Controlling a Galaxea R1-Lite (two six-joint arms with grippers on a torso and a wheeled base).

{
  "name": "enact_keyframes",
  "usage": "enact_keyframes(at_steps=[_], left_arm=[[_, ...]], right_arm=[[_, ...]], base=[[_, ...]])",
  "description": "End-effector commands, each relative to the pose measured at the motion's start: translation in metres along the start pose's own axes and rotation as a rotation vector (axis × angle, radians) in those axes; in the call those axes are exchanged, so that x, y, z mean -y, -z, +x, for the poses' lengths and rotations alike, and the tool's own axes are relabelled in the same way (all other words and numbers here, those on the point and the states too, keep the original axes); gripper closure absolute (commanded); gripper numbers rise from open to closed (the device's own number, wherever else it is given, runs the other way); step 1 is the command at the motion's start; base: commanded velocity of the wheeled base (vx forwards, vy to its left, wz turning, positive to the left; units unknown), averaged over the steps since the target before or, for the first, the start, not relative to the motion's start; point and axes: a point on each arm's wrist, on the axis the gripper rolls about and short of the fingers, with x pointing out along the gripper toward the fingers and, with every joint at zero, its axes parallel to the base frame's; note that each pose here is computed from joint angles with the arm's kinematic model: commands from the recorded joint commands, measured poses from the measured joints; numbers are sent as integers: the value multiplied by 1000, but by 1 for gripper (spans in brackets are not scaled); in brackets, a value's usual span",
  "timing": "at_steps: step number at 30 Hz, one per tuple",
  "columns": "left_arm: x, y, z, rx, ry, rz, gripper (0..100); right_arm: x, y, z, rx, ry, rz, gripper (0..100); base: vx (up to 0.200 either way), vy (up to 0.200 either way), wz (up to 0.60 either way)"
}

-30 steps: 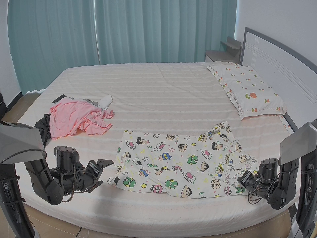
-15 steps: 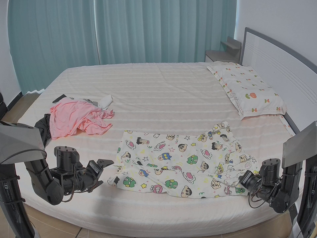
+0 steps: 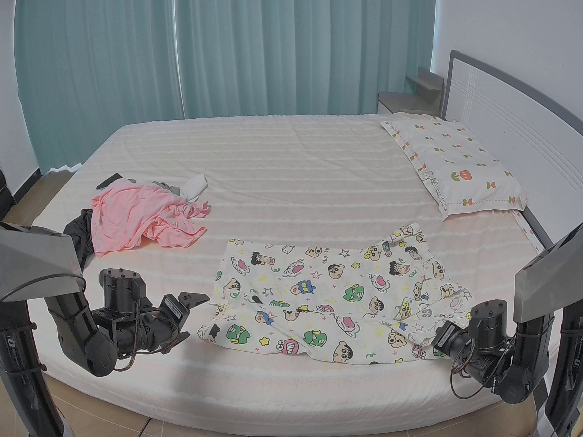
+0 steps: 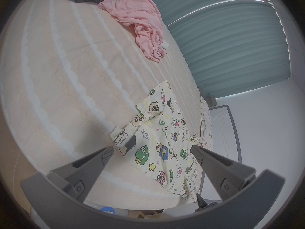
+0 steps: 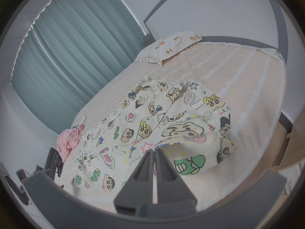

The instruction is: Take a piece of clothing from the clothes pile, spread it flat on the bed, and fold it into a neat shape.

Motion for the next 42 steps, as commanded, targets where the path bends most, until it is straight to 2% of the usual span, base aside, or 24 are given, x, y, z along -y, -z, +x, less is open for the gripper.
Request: enact_keyframes(at_steps=[1,19,20,28,34,39,42], left_arm=[[0,0,0,0,0,0,0],[0,0,0,0,0,0,0],[0,0,0,0,0,0,0],[0,0,1,1,1,0,0],[0,0,0,-1,-2,-1,0],[0,0,0,1,-1,0,0],[0,0,0,0,0,0,0]], right_arm=[[-5,0,-6,17,-21,-14,100],[-5,16,-22,-29,-17,-91,100],[-5,16,-22,-31,-15,-94,0],[-8,18,-26,-35,-35,-101,0],[-13,8,-32,14,-55,-93,0],[-9,4,-26,9,-52,-96,0],[-8,5,-9,-48,-89,-80,0]], base=[[0,0,0],[0,0,0],[0,0,0],[0,0,0],[0,0,0],[0,0,0],[0,0,0]])
